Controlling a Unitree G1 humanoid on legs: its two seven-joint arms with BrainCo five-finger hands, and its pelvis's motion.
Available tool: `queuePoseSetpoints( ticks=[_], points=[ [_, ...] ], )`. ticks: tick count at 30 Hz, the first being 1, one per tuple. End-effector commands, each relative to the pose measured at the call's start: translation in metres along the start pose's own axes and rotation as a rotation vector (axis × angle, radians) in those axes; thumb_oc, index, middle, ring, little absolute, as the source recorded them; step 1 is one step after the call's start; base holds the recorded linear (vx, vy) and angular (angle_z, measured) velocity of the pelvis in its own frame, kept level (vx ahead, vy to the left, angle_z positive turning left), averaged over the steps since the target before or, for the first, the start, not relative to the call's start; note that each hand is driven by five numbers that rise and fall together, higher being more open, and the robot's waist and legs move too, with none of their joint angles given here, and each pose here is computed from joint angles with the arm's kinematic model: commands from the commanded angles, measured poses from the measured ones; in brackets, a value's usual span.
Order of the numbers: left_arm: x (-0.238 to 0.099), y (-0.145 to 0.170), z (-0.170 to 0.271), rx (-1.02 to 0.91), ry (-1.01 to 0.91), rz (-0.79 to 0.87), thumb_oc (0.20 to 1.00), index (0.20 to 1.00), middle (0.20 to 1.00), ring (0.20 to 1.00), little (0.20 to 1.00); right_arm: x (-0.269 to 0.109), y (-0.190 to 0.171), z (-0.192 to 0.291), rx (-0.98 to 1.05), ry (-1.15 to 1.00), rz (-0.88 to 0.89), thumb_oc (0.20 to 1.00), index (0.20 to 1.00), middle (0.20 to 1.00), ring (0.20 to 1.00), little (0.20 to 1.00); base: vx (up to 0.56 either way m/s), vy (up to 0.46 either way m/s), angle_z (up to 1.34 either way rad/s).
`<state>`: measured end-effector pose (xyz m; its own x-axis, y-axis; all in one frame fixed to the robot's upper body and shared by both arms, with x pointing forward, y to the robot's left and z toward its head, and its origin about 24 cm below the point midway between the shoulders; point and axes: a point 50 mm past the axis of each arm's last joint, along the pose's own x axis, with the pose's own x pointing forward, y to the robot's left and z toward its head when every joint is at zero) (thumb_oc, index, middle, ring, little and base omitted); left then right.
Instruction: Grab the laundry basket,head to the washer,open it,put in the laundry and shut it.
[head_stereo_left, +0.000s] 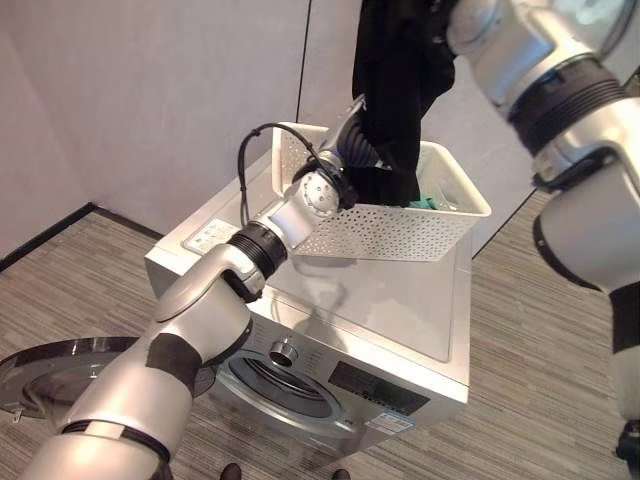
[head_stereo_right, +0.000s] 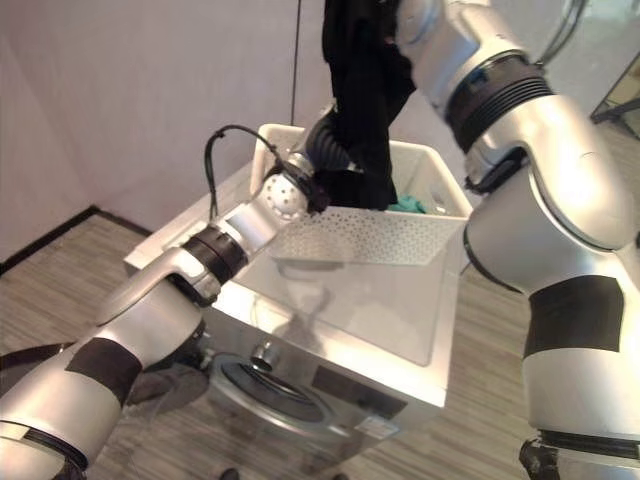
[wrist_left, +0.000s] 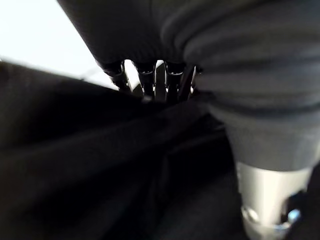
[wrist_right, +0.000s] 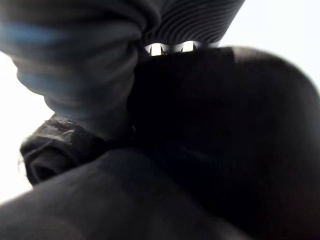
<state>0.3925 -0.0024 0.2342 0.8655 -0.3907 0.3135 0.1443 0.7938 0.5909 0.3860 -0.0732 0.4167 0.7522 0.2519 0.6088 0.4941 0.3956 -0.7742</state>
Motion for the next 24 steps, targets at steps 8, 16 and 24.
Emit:
queuePoseSetpoints(
  ticks=[8,16,24],
  points=[
    [0.009,0.026,0.012,-0.317,-0.031,0.13,0.2,0.2,0.2,0.2,0.2,0.015,-0.069,0.031,0.095,-0.06,-0.242,0.2,0.2,0.2,0.2,0.2,0.03,-0.01,-0.2],
    [0.004,0.038,0.004,-0.327,-0.048,0.174,0.2,0.2,0.2,0.2,0.2,0.012,-0.068,0.02,0.143,-0.048,-0.252,0.2,0.2,0.2,0.2,0.2,0.01,-0.012,-0.1],
    [0.002,0.058,-0.001,-0.335,-0.06,0.227,0.2,0.2,0.2,0.2,0.2,0.008,-0.061,0.014,0.325,-0.068,-0.231,1.0,1.0,1.0,1.0,1.0,0.0,-0.006,-0.05]
  ],
)
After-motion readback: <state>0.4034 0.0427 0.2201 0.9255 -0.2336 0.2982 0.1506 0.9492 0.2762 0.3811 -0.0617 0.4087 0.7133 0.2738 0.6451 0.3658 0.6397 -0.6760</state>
